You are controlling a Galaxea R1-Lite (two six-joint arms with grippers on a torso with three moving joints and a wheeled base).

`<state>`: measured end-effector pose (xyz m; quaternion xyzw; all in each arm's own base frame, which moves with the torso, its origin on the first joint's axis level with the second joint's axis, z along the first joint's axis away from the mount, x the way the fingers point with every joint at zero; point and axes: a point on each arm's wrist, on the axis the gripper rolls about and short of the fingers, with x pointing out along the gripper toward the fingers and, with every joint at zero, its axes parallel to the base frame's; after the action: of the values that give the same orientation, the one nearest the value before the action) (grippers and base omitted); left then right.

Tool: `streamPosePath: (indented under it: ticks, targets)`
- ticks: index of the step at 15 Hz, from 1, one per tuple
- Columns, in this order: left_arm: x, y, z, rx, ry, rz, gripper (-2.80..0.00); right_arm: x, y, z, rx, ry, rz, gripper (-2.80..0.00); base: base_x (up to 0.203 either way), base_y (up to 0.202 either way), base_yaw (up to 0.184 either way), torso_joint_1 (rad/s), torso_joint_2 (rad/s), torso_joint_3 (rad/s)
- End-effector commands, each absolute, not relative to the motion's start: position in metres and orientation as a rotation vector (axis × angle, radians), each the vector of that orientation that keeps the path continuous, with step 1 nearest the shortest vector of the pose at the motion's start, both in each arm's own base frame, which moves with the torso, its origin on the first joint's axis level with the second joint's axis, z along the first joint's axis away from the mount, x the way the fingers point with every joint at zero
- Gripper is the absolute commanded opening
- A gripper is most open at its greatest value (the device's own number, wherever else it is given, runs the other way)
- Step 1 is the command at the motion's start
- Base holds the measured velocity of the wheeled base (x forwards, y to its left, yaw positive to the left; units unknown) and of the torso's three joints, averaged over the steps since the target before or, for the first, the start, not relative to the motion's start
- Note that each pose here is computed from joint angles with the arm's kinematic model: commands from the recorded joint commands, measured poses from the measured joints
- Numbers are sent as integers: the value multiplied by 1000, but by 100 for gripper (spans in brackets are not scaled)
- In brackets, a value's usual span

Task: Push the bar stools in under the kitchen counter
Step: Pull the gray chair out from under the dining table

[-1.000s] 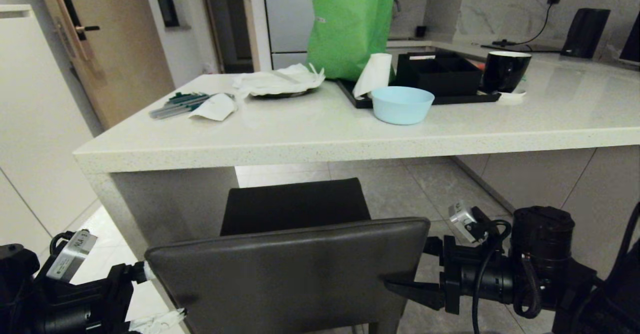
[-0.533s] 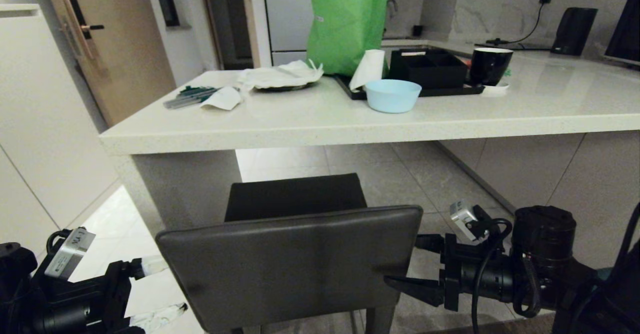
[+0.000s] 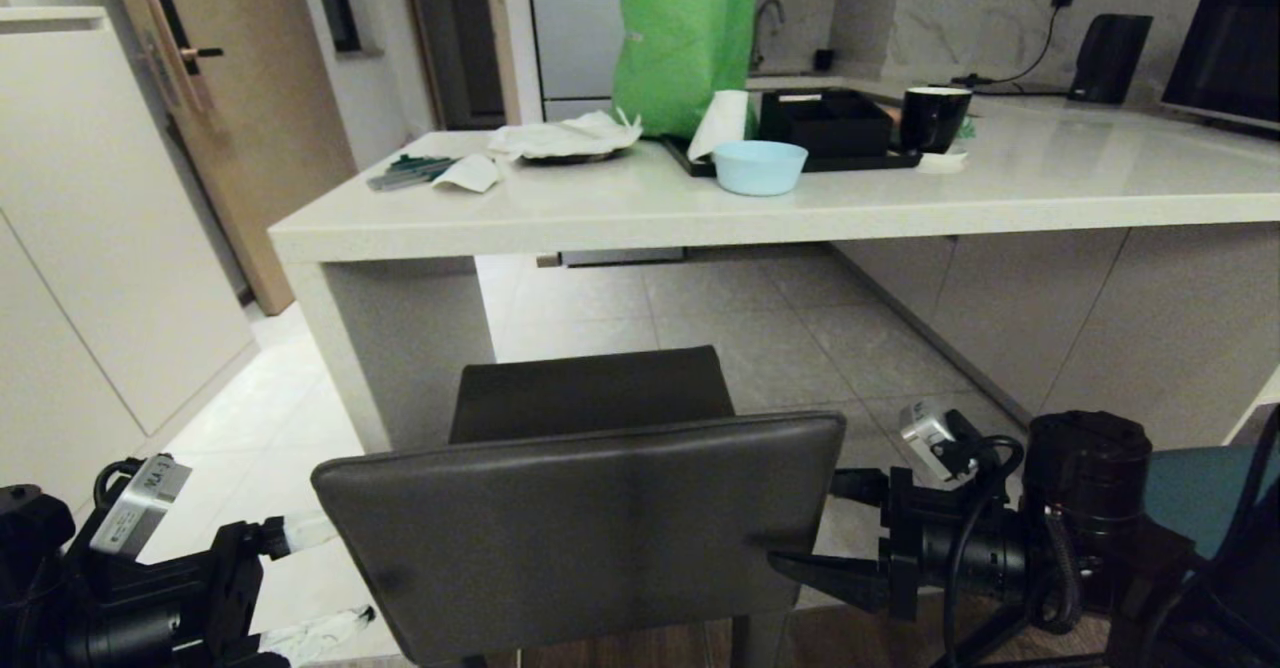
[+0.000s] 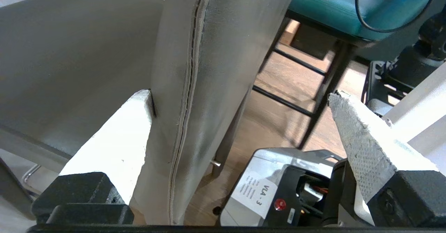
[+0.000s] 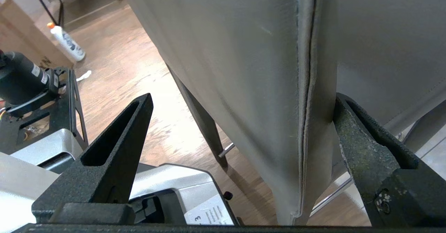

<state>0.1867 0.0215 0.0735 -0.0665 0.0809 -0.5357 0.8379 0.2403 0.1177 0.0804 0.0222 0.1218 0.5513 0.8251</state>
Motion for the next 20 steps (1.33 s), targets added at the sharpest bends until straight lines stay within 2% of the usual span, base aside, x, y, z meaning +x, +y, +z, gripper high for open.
streamPosePath:
  ticks: [1, 18, 20]
  targets:
    - [186, 21, 74, -137, 164, -1142, 0, 240, 118, 81, 46, 251, 1179, 0, -194, 0, -3, 2, -1, 6]
    - [185, 20, 76, -133, 161, -1142, 0, 238, 116, 81, 45, 256, 1163, 0, -194, 0, -2, 1, 2, 3]
    - [185, 20, 78, -130, 157, -1144, 0, 238, 114, 81, 46, 255, 1156, 0, -76, 0, -2, 0, 2, 1]
